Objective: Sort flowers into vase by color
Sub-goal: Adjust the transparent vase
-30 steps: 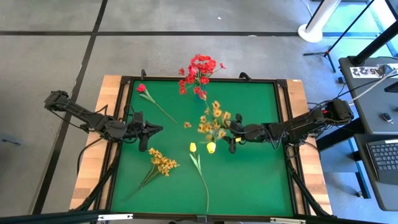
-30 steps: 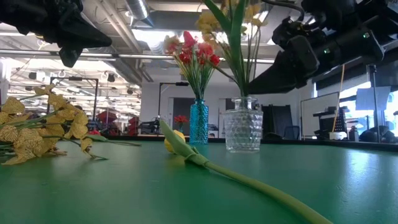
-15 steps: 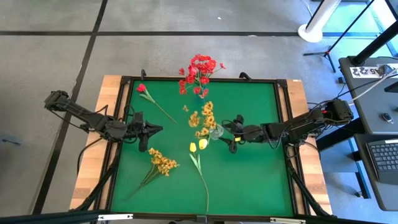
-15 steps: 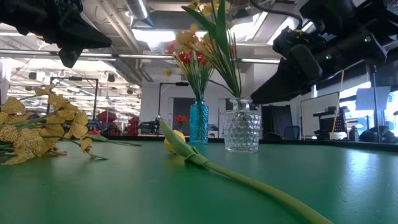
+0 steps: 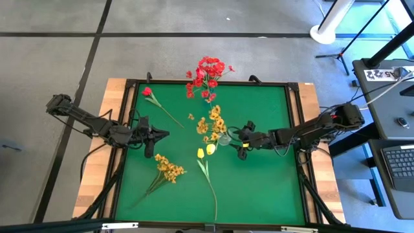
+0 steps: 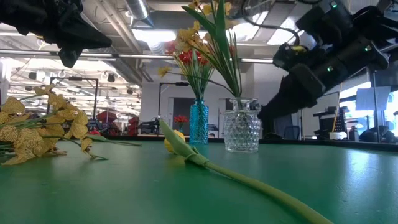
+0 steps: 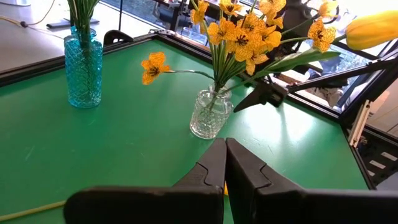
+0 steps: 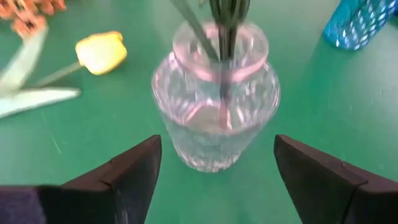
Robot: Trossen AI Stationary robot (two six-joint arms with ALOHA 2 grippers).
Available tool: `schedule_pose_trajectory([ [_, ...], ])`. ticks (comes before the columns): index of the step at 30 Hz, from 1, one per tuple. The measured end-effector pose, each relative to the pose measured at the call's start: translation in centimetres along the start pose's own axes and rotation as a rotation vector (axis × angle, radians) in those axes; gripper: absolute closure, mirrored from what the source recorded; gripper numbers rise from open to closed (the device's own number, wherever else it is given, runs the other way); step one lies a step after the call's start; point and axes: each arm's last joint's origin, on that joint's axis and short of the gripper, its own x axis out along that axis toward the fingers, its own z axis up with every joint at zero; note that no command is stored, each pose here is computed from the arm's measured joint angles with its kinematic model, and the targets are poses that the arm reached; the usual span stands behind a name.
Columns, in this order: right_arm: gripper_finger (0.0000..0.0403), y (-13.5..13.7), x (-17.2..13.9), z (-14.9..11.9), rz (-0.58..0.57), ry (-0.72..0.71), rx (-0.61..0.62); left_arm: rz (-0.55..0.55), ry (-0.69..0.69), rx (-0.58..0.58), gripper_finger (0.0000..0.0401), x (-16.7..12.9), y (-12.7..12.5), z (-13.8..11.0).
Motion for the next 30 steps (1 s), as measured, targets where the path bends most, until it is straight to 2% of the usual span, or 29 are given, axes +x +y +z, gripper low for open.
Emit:
schedule_pose_trajectory([
  [9, 0.0106, 0.0, 1.1, -1.6, -0.036, 0.09, -0.012, 0.0, 0.0, 0.0, 0.0401, 0.0, 0.0, 0.0],
  [15, 0.0174, 0.0, 2.1, -2.6, -0.089, 0.111, -0.01, 0.0, 0.001, 0.001, 0.0401, 0.0, 0.0, 0.0],
  [22, 0.0267, 0.5, 3.0, -2.0, -0.055, 0.0, 0.003, 0.0, 0.001, 0.001, 0.0401, 0.0, 0.0, 0.0],
  [26, 0.0295, 0.7, 3.3, -1.8, -0.042, -0.049, -0.015, 0.0, 0.001, 0.001, 0.0401, 0.0, 0.0, 0.0],
  [30, 0.0303, 0.7, 3.7, -1.9, -0.042, -0.066, -0.011, 0.001, 0.001, 0.001, 0.0401, 0.0, 0.0, 0.0],
])
